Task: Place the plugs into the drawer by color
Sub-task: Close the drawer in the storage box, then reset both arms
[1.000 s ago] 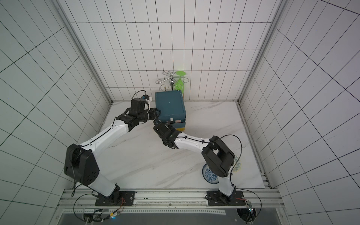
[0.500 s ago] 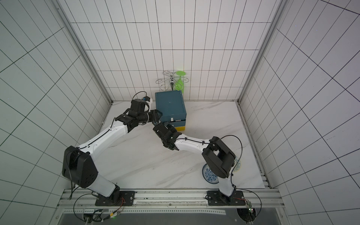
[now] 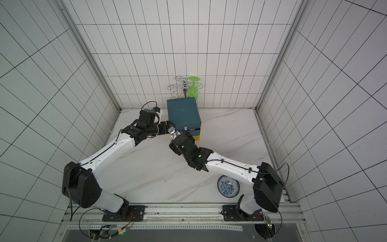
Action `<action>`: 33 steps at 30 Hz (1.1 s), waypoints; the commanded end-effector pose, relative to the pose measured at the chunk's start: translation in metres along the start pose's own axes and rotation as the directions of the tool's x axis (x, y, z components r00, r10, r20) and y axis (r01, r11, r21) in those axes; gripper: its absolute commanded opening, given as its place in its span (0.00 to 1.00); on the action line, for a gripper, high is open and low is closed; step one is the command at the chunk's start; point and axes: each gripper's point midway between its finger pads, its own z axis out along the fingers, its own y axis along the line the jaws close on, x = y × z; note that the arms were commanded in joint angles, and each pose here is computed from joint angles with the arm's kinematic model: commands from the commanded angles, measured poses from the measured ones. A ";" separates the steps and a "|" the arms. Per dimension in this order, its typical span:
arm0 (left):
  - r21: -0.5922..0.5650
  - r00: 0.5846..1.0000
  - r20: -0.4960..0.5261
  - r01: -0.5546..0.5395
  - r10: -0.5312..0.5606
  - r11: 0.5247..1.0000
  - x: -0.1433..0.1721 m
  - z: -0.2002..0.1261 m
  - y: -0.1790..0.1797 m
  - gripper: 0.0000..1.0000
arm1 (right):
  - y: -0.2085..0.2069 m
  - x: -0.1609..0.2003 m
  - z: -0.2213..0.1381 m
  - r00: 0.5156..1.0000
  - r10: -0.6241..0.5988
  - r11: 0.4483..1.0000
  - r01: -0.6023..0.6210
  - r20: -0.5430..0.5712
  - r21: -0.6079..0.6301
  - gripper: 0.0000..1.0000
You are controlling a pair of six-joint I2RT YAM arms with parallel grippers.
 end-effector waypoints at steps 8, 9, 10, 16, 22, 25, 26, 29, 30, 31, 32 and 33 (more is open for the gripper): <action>-0.076 0.928 0.370 0.082 -0.048 0.994 -0.043 -0.100 0.025 0.99 | -0.084 -0.027 -0.075 0.971 0.228 0.960 -0.237 0.076 0.150 0.99; -0.093 0.911 0.410 0.093 -0.047 0.991 -0.048 -0.110 0.035 0.99 | -0.100 -0.027 -0.085 0.967 0.236 0.948 -0.250 0.090 0.197 0.99; -0.119 0.897 0.441 0.102 -0.040 0.988 -0.051 -0.117 0.046 0.99 | -0.112 -0.027 -0.094 0.970 0.218 0.946 -0.237 0.107 0.220 0.99; -0.438 0.779 0.603 0.146 0.170 0.887 -0.049 -0.150 0.125 0.99 | -0.191 0.018 -0.112 0.994 0.061 0.904 -0.093 0.089 0.418 0.99; -0.624 0.743 0.574 0.125 0.344 0.771 -0.011 -0.141 0.187 0.99 | -0.269 0.144 -0.077 0.975 0.222 0.836 -0.200 0.018 0.511 0.99; -0.617 0.717 0.608 0.156 0.341 0.771 0.002 -0.128 0.209 0.99 | -0.278 0.212 -0.051 0.944 0.312 0.817 -0.209 -0.107 0.537 0.99; -0.623 0.736 0.593 0.162 0.326 0.765 0.007 -0.120 0.219 0.99 | -0.274 0.230 -0.041 0.934 0.314 0.834 -0.186 -0.170 0.519 0.99; -0.600 0.756 0.600 0.206 0.263 0.773 0.017 -0.100 0.252 0.99 | -0.273 0.258 -0.030 0.930 0.338 0.813 -0.209 -0.148 0.543 0.99; -0.581 0.738 0.617 0.194 0.272 0.791 0.014 -0.096 0.255 0.99 | -0.279 0.261 -0.034 0.928 0.363 0.776 -0.251 -0.084 0.579 0.99; -0.579 0.734 0.617 0.178 0.285 0.795 0.012 -0.093 0.254 0.99 | -0.283 0.260 -0.037 0.929 0.369 0.757 -0.282 -0.029 0.590 0.99; -0.584 0.736 0.611 0.170 0.292 0.794 0.009 -0.091 0.254 0.99 | -0.285 0.261 -0.038 0.934 0.355 0.759 -0.268 -0.033 0.594 0.99; -0.606 0.752 0.594 0.186 0.285 0.774 0.009 -0.090 0.261 0.99 | -0.287 0.262 -0.036 0.933 0.358 0.758 -0.263 -0.043 0.596 0.99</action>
